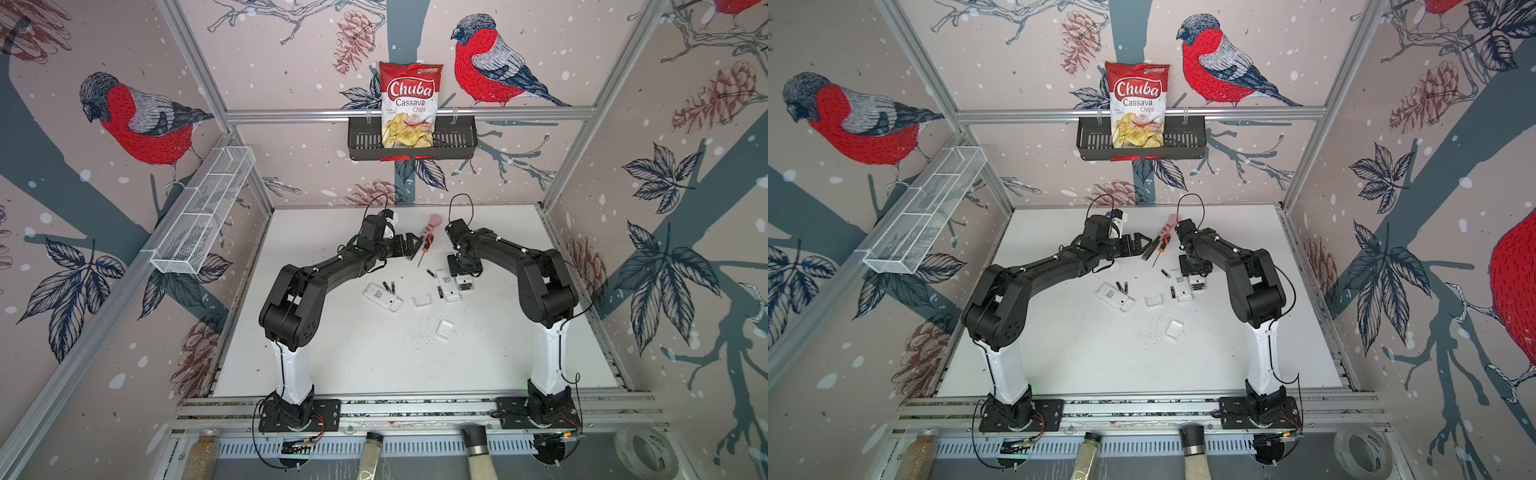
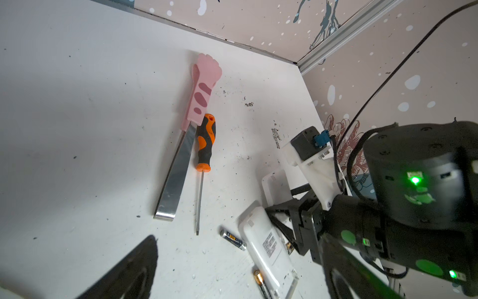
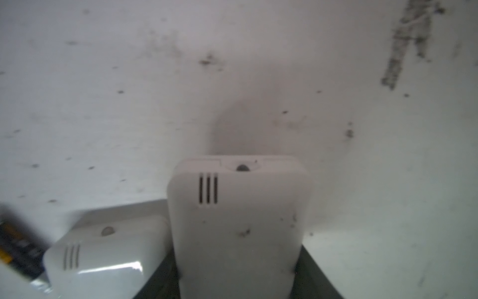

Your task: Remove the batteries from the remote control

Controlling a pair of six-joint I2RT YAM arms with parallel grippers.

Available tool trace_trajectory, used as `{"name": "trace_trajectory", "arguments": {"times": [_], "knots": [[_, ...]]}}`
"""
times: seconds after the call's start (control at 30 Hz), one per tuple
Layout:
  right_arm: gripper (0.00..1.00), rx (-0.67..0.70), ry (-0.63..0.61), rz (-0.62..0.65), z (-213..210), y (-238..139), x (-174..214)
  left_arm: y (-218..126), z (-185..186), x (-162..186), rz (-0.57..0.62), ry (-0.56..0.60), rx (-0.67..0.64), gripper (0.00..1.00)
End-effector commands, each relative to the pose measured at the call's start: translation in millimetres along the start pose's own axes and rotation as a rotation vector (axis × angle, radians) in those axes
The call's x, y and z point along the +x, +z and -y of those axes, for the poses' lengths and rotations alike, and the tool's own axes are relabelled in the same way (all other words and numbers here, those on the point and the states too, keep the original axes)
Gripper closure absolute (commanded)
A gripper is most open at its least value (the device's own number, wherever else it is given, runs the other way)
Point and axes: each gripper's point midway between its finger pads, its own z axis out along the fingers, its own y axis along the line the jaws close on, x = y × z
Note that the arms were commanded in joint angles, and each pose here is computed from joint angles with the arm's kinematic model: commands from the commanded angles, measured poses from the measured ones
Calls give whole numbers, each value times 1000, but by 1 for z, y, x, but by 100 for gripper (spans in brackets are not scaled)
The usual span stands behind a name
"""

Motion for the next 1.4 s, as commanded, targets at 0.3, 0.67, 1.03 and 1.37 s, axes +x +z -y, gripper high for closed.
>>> {"name": "trace_trajectory", "arguments": {"times": [0.3, 0.67, 1.03, 1.37], "knots": [[55, -151, -88, -33, -73, -18, 29, -16, -1, -2, 20, 28, -40, 3], [34, -160, -115, -37, -82, -21, 28, -18, -10, 1, 4, 31, -90, 3], [29, -176, -32, 79, -57, -54, 6, 0, -13, -7, -74, 156, -199, 31], [40, -294, 293, 355, 26, -111, -8, 68, -10, 23, -245, 317, -346, 59]]}}
